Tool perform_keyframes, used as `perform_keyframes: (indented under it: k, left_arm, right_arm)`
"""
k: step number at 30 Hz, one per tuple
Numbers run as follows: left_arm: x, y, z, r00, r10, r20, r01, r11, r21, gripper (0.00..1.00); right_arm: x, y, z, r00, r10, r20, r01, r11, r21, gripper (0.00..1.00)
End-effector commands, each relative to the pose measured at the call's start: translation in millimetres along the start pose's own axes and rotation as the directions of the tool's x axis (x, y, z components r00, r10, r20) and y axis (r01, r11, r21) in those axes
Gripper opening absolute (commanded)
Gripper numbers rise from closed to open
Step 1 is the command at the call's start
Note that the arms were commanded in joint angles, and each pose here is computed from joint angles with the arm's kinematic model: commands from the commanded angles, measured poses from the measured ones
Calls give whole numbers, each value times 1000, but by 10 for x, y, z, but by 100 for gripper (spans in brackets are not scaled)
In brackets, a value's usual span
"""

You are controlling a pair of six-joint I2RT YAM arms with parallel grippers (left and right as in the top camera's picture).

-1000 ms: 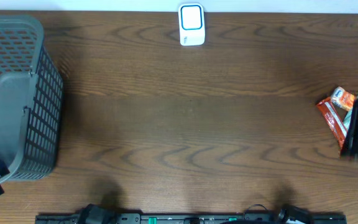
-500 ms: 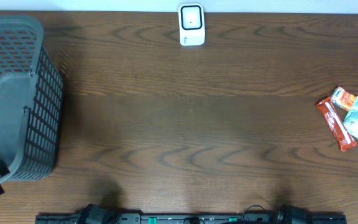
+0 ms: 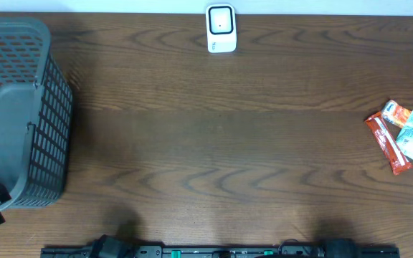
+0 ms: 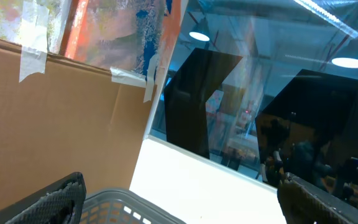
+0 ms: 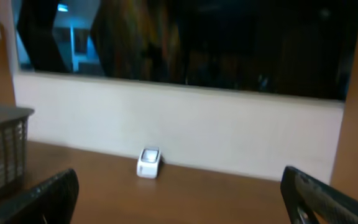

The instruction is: Scan the item barcode

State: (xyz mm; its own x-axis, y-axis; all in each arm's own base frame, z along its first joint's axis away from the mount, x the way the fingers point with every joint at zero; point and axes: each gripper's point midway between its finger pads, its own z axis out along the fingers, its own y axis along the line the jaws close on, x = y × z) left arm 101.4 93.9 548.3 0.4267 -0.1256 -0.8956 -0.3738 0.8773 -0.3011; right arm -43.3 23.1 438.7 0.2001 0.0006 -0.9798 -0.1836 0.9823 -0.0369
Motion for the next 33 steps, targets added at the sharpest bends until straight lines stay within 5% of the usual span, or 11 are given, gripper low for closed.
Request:
perform_keyframes:
  k: [1, 9, 19, 33]
  left_arm:
    - [-15, 34, -17, 1000, -13, 5, 13, 1000, -10, 98]
    - [-15, 34, -17, 1000, -13, 5, 13, 1000, -10, 98]
    - [-15, 34, -17, 1000, -13, 5, 13, 1000, -10, 98]
    - [-15, 34, -17, 1000, -13, 5, 13, 1000, -10, 98]
  right_arm:
    - [170, -94, 147, 1000, -5, 13, 5, 1000, 17, 99]
    - [450, -177, 921, 1000, -3, 24, 3, 1000, 3, 99]
    - [1246, -267, 1924, 997, -7, 71, 7, 1000, 0, 99]
    - [2250, -397, 2290, 996, -9, 88, 3, 998, 63, 99]
